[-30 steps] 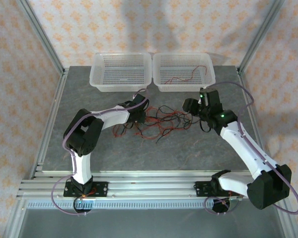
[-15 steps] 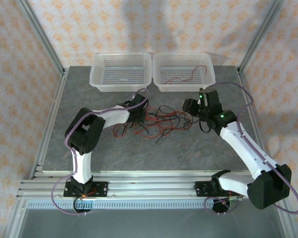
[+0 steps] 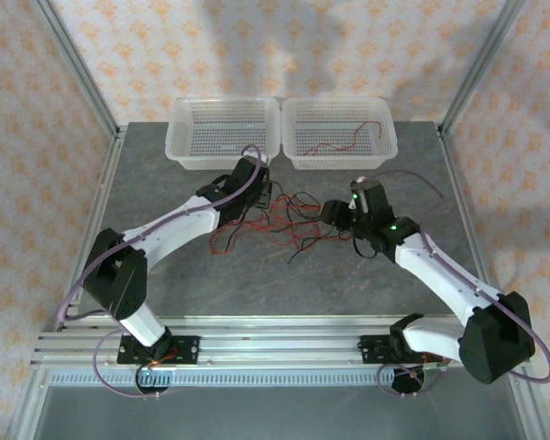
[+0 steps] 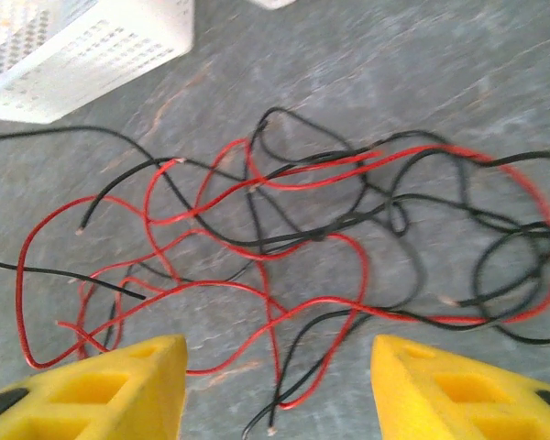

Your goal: Untangle the cables

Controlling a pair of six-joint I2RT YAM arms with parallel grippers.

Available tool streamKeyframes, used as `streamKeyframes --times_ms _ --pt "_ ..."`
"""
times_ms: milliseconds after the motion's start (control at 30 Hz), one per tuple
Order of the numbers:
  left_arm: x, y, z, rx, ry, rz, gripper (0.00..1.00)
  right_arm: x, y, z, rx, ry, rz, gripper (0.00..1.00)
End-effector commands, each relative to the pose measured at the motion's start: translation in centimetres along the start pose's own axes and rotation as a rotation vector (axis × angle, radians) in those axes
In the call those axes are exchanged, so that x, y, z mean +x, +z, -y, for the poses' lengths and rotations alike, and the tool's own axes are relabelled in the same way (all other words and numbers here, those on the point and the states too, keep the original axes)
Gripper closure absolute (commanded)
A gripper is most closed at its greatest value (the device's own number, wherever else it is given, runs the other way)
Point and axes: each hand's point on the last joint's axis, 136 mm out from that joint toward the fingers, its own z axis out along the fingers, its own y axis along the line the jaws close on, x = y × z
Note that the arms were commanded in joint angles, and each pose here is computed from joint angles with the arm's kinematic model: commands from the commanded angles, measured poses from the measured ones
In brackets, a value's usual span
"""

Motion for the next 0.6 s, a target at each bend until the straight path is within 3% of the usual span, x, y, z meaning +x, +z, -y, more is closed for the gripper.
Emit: streamKeyframes --times_ms 0,233,567 --pt "-0.4 -2.4 1.0 -0.025 0.023 0.003 1.0 -0.5 1.2 -3.2 -0.12 0.031 0.03 0.45" --pt "-1.9 -5.9 4.3 0.024 0.048 0.048 1.0 -1.6 3.6 -7.7 -0.273 0.102 0.092 0.45" --pt "-5.5 -10.4 5.7 0.063 0.039 0.147 1.0 0.2 10.4 -2.8 -0.069 0.17 0.09 0.46"
